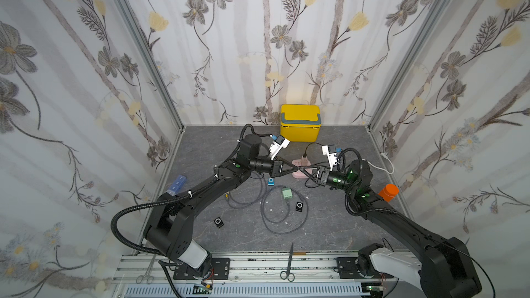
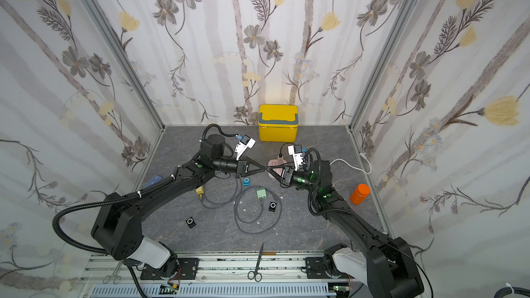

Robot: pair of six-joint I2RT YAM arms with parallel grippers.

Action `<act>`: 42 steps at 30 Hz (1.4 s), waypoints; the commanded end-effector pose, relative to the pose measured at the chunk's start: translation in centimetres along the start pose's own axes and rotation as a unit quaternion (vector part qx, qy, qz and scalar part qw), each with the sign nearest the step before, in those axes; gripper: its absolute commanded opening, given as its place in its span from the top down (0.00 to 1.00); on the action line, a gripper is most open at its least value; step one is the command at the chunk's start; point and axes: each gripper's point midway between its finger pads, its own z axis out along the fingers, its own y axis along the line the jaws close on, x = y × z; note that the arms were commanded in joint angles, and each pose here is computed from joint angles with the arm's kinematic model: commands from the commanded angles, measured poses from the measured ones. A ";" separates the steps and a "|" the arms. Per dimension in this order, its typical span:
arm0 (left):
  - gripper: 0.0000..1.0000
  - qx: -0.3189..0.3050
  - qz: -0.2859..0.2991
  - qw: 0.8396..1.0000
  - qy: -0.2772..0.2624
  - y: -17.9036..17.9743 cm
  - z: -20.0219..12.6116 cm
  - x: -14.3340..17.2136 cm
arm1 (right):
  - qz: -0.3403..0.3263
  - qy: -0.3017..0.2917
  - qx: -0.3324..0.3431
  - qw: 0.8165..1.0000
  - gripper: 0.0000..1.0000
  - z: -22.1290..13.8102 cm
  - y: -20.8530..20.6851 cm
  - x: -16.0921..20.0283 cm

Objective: Charge mp3
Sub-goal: Pick up the charging cable from the center of the board.

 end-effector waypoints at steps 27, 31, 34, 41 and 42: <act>0.98 0.008 0.043 0.999 0.026 -0.2 0.3 0.5 | 0.006 0.069 -0.017 0.997 0.92 0.2 0.3 2.1; 0.99 0.010 0.053 0.998 0.037 -0.1 0.2 1.0 | 0.003 0.073 -0.024 0.997 0.92 0.3 0.6 2.1; 0.99 0.008 0.054 0.998 0.040 0.1 0.2 1.0 | 0.004 0.078 -0.028 0.997 0.85 0.3 0.7 2.2; 1.00 0.014 0.058 0.997 0.049 -0.1 0.1 1.1 | -0.002 0.083 -0.033 0.996 0.84 0.1 1.0 2.5; 1.00 0.014 0.060 0.997 0.050 -0.2 0.0 1.1 | -0.002 0.082 -0.033 0.996 0.84 0.1 1.0 2.5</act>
